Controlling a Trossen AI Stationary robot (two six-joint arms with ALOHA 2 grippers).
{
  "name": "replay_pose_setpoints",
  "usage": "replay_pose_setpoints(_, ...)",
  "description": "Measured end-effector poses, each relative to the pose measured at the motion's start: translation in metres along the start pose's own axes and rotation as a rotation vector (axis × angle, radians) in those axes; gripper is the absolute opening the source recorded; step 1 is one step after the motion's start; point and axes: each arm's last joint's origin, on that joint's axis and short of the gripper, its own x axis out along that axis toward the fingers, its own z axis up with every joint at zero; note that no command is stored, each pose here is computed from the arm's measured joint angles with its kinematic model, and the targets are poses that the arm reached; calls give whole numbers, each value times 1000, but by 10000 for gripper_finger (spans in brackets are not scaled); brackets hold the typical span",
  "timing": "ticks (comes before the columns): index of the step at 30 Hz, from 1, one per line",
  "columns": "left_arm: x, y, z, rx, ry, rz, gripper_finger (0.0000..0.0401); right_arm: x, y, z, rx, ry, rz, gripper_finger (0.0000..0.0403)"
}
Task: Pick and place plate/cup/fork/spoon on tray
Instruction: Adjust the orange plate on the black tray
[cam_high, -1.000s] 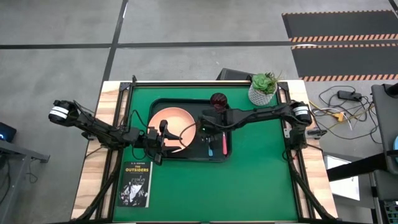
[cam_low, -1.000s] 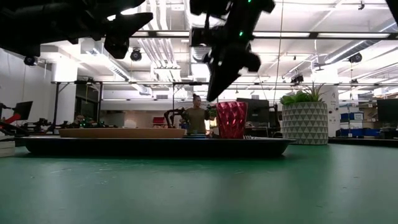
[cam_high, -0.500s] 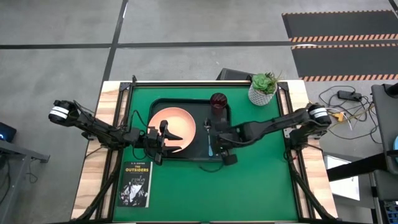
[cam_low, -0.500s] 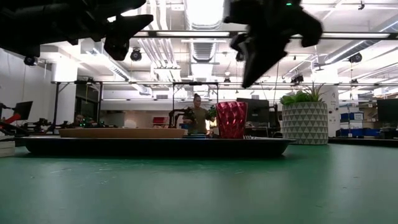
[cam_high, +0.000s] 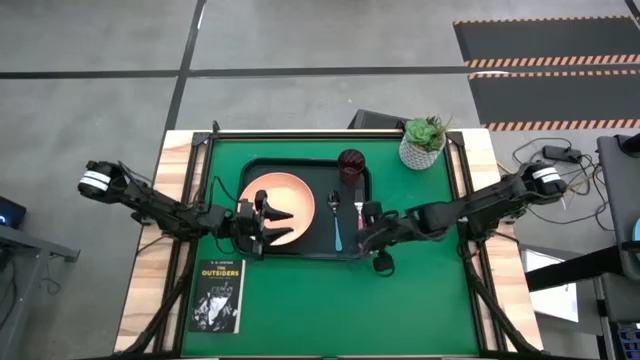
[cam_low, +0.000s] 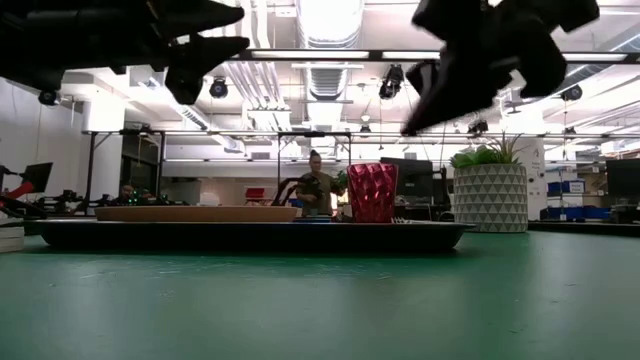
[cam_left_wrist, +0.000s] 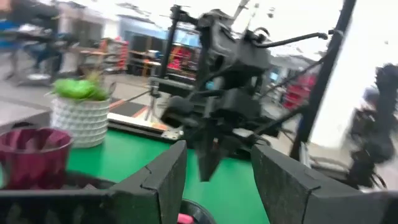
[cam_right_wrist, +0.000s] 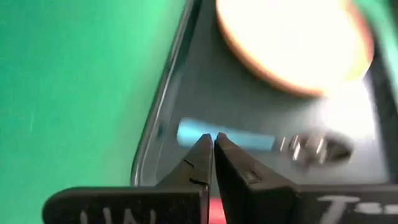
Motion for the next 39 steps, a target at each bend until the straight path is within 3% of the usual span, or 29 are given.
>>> replay_pose_setpoints(7, -1, 1, 17, -66, -81, 34, 161, -17, -4, -2, -125, -405, -97, 9)
replay_pose_setpoints(13, -3, 1, 22, -91, -102, 57, 161, -39, -9, 4, -150, -507, -136, 9)
replay_pose_setpoints(19, 15, -2, 15, -77, -62, 101, 161, -62, -13, 10, -207, -590, -175, 9)
replay_pose_setpoints(25, 52, -9, 5, -32, 122, 159, 126, -80, -17, 12, -205, -647, -196, 9)
replay_pose_setpoints(33, 88, -9, -13, 71, 472, 267, 30, -87, -18, 6, -190, -618, -179, 9)
replay_pose_setpoints(35, 95, -6, -17, 81, 509, 289, 9, -89, -18, 6, -184, -622, -179, 9)
replay_pose_setpoints(39, 106, 1, -26, 96, 556, 326, 5, -89, -18, 5, -179, -620, -176, 9)
